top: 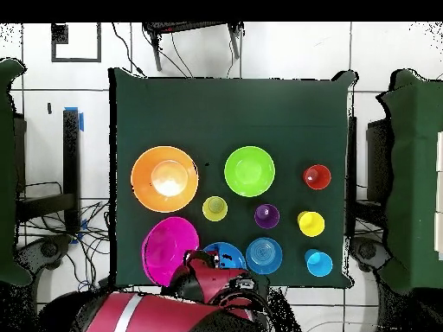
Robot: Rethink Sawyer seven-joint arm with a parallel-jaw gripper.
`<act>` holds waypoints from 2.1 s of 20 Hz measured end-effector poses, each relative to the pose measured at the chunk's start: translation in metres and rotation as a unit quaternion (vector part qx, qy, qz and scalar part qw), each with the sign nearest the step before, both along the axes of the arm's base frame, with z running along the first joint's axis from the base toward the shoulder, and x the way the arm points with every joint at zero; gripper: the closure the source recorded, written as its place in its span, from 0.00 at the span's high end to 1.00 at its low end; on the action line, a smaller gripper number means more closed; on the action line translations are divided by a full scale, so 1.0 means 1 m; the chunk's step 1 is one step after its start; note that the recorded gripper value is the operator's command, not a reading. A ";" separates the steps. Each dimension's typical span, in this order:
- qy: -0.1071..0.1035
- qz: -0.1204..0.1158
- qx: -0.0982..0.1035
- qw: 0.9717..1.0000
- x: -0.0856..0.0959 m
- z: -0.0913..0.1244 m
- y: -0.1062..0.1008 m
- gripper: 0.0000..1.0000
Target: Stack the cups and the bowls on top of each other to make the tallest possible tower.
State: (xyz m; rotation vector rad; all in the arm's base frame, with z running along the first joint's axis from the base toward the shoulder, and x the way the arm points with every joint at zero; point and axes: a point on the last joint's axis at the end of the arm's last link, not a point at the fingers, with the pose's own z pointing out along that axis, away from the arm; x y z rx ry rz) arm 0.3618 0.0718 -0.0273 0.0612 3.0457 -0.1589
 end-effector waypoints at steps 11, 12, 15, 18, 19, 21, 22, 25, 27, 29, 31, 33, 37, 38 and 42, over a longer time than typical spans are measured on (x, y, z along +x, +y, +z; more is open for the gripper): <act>-0.022 -0.003 -0.006 1.000 0.013 0.016 -0.005 1.00; -0.024 -0.003 -0.006 1.000 0.015 0.017 -0.005 1.00; -0.029 -0.004 -0.006 1.000 0.017 0.021 -0.006 1.00; -0.032 -0.004 -0.006 0.999 0.019 0.023 -0.006 1.00; -0.033 -0.005 -0.006 0.999 0.019 0.024 -0.006 1.00; -0.034 -0.007 -0.006 0.999 0.020 0.025 -0.008 1.00; -0.034 -0.009 -0.006 0.999 0.020 0.025 -0.009 1.00; -0.036 -0.014 -0.006 0.999 0.021 0.028 -0.015 1.00; -0.035 -0.017 -0.006 0.999 0.021 0.028 -0.017 1.00; -0.035 -0.018 -0.006 0.999 0.021 0.028 -0.018 1.00; -0.035 -0.018 -0.006 0.999 0.021 0.028 -0.018 1.00; -0.035 -0.018 -0.006 0.999 0.021 0.028 -0.018 1.00; -0.035 -0.018 -0.006 0.999 0.021 0.028 -0.018 1.00; -0.035 -0.018 -0.006 0.999 0.021 0.028 -0.018 1.00; -0.035 -0.018 -0.006 0.999 0.021 0.028 -0.018 1.00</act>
